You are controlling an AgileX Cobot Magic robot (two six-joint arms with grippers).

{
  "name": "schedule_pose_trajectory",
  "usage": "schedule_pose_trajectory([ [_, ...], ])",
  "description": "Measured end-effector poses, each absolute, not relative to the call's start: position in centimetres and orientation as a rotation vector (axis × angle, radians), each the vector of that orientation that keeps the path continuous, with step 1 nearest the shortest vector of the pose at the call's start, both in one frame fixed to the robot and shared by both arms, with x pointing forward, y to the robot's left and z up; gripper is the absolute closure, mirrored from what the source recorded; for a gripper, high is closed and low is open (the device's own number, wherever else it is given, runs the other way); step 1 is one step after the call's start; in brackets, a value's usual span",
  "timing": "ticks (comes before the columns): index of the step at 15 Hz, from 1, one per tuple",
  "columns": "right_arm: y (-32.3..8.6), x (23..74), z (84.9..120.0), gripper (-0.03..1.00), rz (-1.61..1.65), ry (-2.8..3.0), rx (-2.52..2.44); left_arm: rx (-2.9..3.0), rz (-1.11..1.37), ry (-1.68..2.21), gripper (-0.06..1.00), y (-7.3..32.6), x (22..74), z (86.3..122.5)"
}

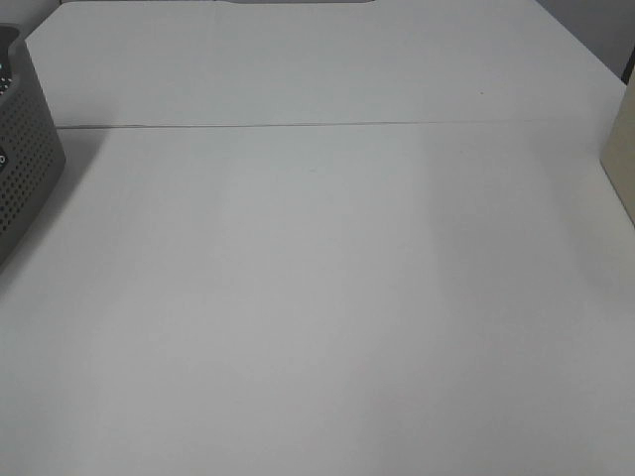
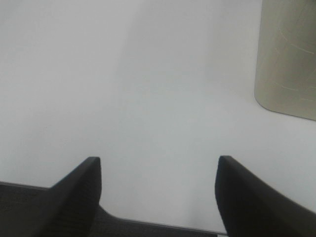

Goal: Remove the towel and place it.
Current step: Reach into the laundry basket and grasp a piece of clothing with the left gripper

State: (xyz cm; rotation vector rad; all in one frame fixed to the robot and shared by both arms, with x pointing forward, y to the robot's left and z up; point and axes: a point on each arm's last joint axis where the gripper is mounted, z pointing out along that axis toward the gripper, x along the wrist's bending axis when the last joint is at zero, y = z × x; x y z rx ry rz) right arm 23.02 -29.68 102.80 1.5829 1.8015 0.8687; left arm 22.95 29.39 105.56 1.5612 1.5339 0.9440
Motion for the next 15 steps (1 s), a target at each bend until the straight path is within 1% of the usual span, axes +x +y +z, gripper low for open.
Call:
schedule_pose_trajectory([
  [15,-29.69,23.02,102.80,0.32,0.868,1.801,1.583,1.561,0.944,1.534,0.18,29.39,22.95,105.56],
])
